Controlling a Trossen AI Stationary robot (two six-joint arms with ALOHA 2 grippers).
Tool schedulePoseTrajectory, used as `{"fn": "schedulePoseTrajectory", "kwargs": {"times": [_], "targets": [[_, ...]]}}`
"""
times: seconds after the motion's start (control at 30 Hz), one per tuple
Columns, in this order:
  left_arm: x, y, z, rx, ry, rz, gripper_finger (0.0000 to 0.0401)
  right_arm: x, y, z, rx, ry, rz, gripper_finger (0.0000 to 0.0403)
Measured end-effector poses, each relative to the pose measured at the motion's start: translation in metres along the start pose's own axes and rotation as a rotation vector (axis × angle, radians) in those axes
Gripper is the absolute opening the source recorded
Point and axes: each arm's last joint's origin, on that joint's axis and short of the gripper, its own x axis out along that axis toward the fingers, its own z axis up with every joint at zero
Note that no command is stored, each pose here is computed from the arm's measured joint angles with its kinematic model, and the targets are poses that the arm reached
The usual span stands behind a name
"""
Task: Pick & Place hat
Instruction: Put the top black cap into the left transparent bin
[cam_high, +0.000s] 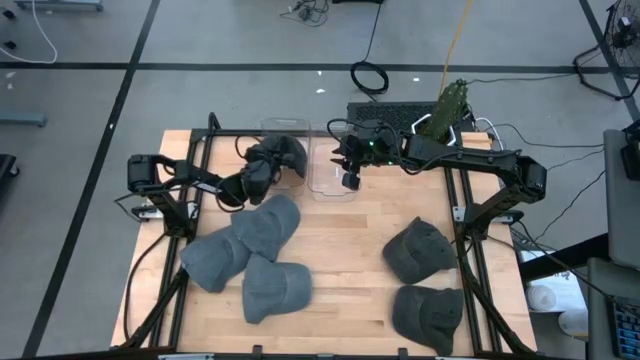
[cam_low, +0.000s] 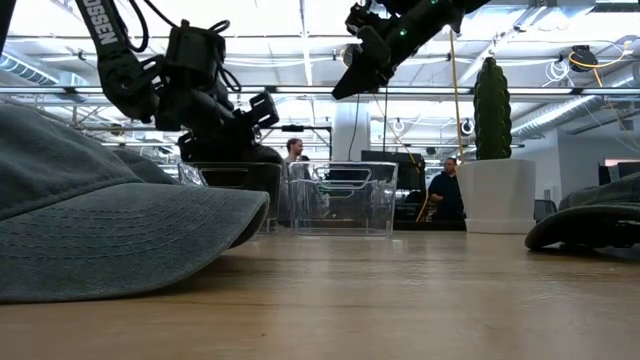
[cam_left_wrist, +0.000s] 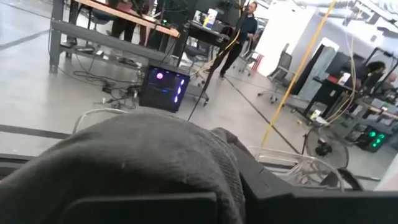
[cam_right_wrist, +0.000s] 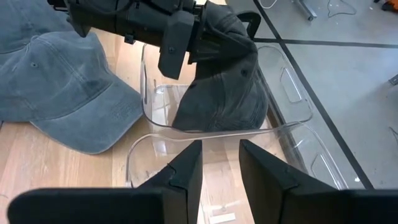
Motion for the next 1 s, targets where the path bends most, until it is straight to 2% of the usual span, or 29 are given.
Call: {"fn": "schedulePoseTrajectory", "kwargs": {"times": [0.1, 0.23, 0.37, 0.5, 0.6, 0.73, 0.87, 1.0], "targets": [[0.000, 0.002, -0.005, -0.029, 0.045, 0.001, 0.0005, 0.000, 0.000, 0.001, 0.000, -0.008, -0.002, 0.0093], [-0.003, -0.001, -0.008, -0.114, 0.094, -0.054, 0.0005, 0.000, 0.000, 0.001, -0.003, -0.014, -0.003, 0.0093], [-0.005, -0.003, -0.009, -0.130, 0.101, -0.070, 0.0009, 0.000, 0.000, 0.001, -0.003, -0.014, -0.003, 0.0093], [-0.004, -0.004, -0.009, -0.201, 0.147, -0.121, 0.0005, 0.000, 0.000, 0.001, -0.003, -0.014, -0.003, 0.0093], [-0.004, -0.003, -0.010, -0.245, 0.160, -0.120, 0.0011, 0.000, 0.000, 0.001, -0.003, -0.014, -0.003, 0.0093], [-0.003, 0.000, -0.013, -0.218, 0.170, -0.079, 0.0009, 0.000, 0.000, 0.001, -0.003, -0.014, -0.003, 0.0093], [-0.003, 0.000, -0.013, -0.183, 0.171, -0.089, 0.0010, 0.000, 0.000, 0.001, -0.003, -0.014, -0.003, 0.0093], [-0.004, -0.002, -0.013, -0.153, 0.187, -0.127, 0.0063, 0.000, 0.000, 0.001, -0.003, -0.013, -0.003, 0.0093]]}}
